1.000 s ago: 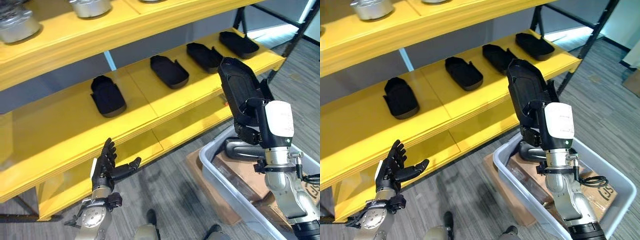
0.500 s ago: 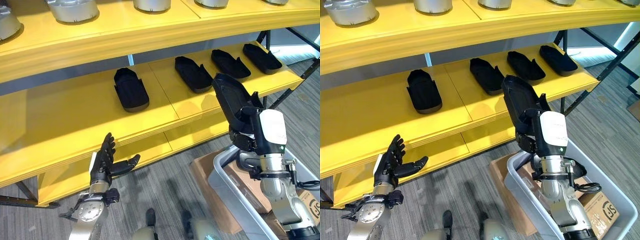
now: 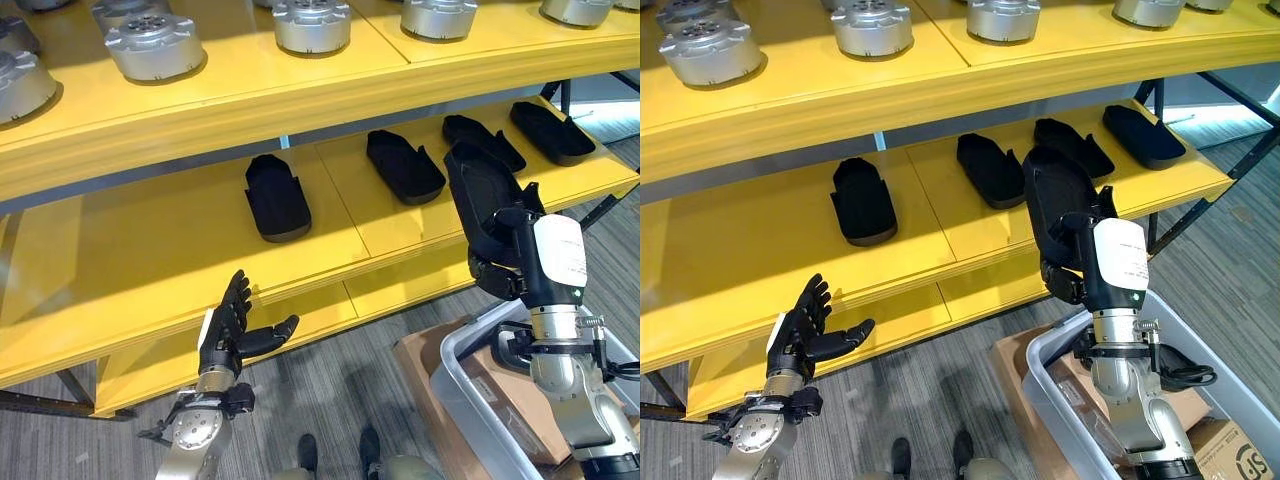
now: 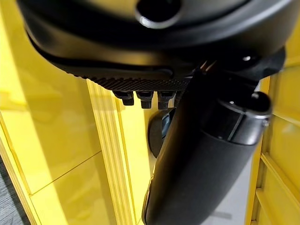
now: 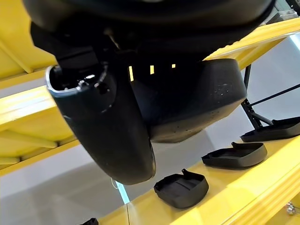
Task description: Move parts from the plastic box to the shelf.
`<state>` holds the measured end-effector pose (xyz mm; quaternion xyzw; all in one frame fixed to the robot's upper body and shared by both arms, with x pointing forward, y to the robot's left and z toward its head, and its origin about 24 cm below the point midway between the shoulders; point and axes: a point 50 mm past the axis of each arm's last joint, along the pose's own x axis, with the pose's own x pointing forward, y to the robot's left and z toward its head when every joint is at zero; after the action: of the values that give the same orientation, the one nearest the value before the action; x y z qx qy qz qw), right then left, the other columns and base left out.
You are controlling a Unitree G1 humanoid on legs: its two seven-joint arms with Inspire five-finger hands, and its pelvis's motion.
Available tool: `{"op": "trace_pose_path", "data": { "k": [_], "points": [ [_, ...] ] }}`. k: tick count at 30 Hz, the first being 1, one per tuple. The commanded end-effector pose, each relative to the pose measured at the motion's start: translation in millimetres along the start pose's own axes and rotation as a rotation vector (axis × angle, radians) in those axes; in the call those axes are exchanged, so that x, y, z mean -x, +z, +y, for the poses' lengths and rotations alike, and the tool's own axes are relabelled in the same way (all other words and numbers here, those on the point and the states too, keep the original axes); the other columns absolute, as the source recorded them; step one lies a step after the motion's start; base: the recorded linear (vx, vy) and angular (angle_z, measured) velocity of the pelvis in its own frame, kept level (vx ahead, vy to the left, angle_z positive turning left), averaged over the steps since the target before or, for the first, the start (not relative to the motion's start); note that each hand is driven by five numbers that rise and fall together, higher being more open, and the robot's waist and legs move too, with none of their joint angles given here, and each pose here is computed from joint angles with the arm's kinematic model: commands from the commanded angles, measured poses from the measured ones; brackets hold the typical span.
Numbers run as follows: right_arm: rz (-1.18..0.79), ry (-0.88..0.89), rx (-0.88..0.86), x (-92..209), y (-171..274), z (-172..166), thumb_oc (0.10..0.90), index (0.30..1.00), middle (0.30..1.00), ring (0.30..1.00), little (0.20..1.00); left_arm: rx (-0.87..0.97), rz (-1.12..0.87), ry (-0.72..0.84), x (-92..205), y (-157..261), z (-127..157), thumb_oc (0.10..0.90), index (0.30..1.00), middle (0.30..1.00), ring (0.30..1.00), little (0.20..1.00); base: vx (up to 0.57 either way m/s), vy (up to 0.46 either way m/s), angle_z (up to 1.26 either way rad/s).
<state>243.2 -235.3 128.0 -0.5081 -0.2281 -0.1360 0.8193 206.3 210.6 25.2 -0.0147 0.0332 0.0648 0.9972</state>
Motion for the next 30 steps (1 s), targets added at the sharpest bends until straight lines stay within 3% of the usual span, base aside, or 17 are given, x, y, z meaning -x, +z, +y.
{"op": "trace_pose_path", "data": {
  "k": [1,10,30],
  "points": [
    [-0.229,-0.291,-0.029,-31.7,29.8,-54.6,0.400,0.300,0.300,0.300,0.300,-0.023,-0.260,-0.031,-10.7,50.4,-1.2,0.900,1.000,1.000,1.000,1.000,-0.10,-0.072,0.51],
    [-0.201,-0.411,0.043,-27.2,20.6,-71.5,0.400,0.300,0.300,0.300,0.300,0.027,-0.310,-0.075,-15.3,64.0,-9.5,0.900,1.000,1.000,1.000,1.000,-0.04,0.037,0.77],
    [-0.204,-0.387,0.047,-40.4,29.0,-62.1,0.400,0.300,0.300,0.300,0.300,-0.009,-0.378,-0.098,-18.5,78.5,-4.7,0.900,1.000,1.000,1.000,1.000,0.05,0.227,0.06]
  ]
}}
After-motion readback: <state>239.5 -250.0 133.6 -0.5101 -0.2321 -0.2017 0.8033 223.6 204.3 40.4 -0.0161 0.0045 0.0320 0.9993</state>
